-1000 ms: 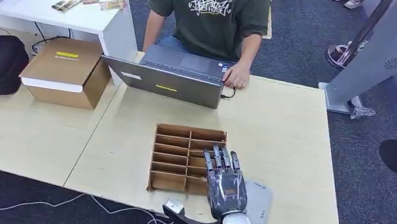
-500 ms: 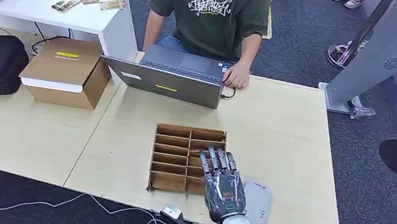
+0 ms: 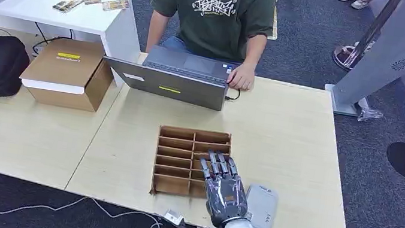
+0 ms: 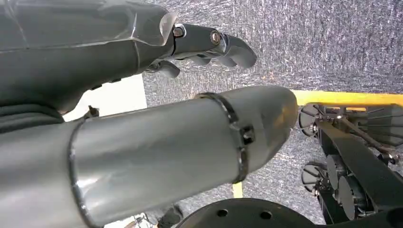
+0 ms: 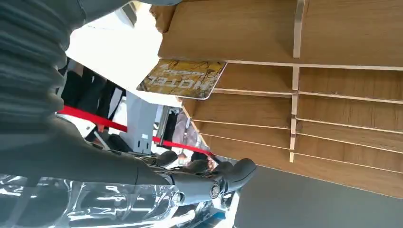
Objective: Pass the card to the sensor for recognition and then transmit it.
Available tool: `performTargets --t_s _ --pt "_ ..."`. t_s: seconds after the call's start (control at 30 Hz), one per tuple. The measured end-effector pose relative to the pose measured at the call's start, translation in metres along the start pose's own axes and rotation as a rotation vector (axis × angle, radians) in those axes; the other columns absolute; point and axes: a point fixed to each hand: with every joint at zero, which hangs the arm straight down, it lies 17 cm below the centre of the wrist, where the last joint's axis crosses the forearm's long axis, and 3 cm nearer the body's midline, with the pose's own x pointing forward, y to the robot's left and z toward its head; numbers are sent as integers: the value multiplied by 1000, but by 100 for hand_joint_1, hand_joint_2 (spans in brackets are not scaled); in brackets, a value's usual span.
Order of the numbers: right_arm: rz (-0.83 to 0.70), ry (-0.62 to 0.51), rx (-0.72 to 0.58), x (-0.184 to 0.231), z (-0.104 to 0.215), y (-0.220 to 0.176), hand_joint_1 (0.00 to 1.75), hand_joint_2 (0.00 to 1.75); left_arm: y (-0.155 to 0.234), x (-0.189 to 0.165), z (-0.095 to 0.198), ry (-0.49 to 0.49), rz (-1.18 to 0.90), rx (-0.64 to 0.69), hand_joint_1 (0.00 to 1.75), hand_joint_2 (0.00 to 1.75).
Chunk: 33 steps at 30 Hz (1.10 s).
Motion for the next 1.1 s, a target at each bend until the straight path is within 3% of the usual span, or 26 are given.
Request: performTargets --t_s 0.13,0.2,1.1 --pt "1 1 -1 -1 -1 0 0 175 0 0 0 0 0 0 0 0" --pt "3 3 -3 -2 -2 -1 175 175 0 0 0 0 0 0 0 0" --pt "3 -8 -18 -1 -6 -4 175 175 0 1 0 -3 12 1 0 0"
